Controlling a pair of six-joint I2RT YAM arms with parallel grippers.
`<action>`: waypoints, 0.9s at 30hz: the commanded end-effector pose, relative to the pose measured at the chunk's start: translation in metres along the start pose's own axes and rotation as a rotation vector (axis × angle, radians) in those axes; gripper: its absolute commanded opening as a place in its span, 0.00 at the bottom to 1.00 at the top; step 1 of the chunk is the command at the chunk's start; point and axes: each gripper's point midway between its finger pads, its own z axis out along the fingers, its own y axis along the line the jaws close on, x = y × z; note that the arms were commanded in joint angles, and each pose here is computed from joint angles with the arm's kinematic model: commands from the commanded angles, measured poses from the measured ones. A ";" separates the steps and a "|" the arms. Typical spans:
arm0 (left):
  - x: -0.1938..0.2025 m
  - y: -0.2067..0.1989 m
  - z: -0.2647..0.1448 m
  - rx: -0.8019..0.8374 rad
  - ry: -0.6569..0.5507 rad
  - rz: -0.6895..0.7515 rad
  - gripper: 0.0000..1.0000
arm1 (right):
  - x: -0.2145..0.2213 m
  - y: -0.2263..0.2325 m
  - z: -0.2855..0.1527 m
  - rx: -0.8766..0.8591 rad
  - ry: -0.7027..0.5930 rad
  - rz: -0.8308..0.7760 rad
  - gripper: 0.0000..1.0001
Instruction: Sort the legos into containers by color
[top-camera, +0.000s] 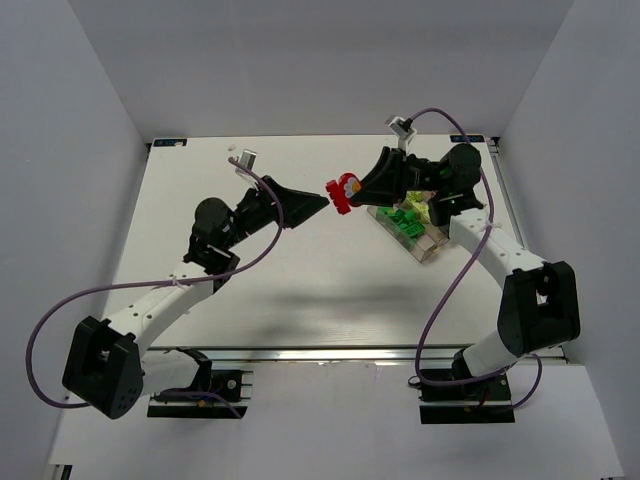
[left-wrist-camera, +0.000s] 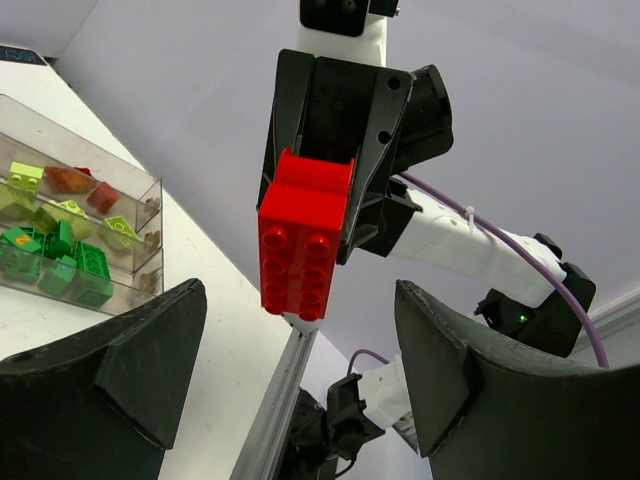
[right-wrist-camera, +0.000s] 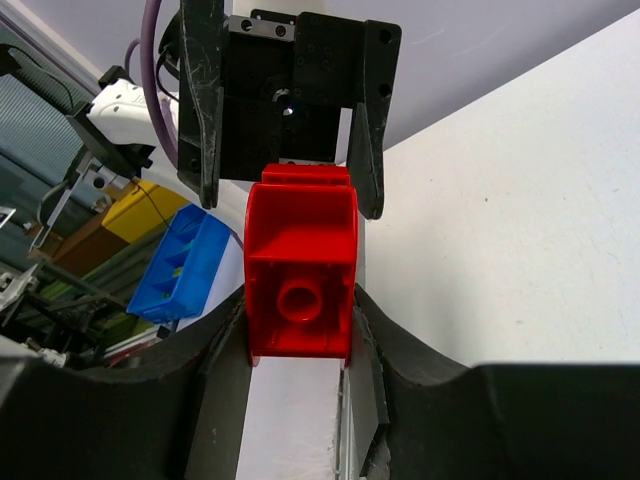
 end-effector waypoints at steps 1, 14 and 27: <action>-0.002 -0.008 0.001 0.044 -0.006 0.004 0.85 | -0.005 0.011 0.005 -0.019 -0.011 -0.056 0.00; 0.003 -0.007 0.005 0.087 0.009 -0.036 0.76 | 0.002 0.013 0.019 -0.037 0.001 -0.043 0.00; 0.010 -0.008 0.007 0.132 0.048 -0.070 0.05 | 0.006 0.005 0.018 -0.022 0.009 -0.036 0.00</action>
